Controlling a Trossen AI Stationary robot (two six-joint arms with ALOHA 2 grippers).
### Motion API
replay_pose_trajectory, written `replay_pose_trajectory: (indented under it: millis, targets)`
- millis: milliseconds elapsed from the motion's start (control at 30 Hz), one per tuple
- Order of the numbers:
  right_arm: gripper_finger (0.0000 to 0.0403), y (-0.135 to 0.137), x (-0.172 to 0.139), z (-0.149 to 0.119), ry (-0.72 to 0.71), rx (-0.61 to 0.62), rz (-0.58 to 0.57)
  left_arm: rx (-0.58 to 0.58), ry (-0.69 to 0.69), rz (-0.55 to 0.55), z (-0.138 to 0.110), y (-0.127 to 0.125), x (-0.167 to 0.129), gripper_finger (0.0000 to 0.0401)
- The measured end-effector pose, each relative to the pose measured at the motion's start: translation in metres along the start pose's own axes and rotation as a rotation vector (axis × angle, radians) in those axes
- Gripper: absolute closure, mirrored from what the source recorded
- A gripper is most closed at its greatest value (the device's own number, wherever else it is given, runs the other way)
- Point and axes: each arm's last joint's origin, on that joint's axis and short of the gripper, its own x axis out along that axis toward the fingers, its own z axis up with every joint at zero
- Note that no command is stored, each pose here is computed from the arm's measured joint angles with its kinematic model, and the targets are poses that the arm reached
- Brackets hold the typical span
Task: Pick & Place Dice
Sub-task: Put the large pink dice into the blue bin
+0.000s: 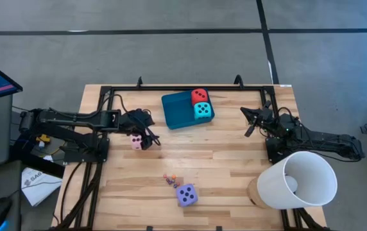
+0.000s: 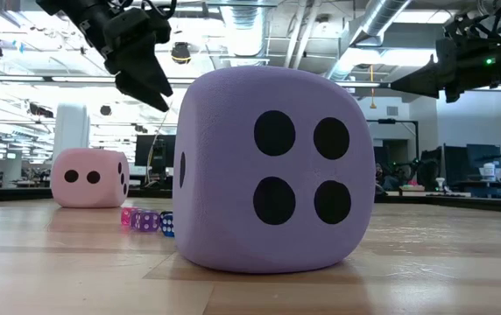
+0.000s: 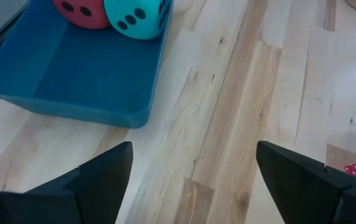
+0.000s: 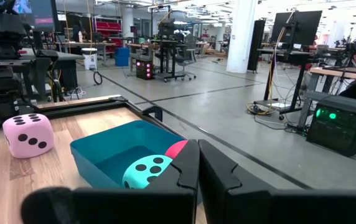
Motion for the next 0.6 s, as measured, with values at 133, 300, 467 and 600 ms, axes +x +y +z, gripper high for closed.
replay_pose_trajectory:
  millis: [133,300,467,600]
  targets:
    - [0.0403,0.0,0.0,0.0,0.0,0.0,0.0,-0.006,-0.029,0.004,0.0026,-0.0003,0.0,0.0071]
    - [0.0403,0.0,0.0,0.0,0.0,0.0,0.0,-0.007,-0.022,0.009,0.0019,0.0,0.0001,0.0068]
    - [0.0403,0.0,0.0,0.0,0.0,0.0,0.0,-0.007,-0.021,0.01,0.0018,0.0,0.0001,0.0067]
    - [0.0403,0.0,0.0,0.0,0.0,0.0,-0.001,-0.007,-0.021,0.009,0.0019,0.0,0.0001,0.0056]
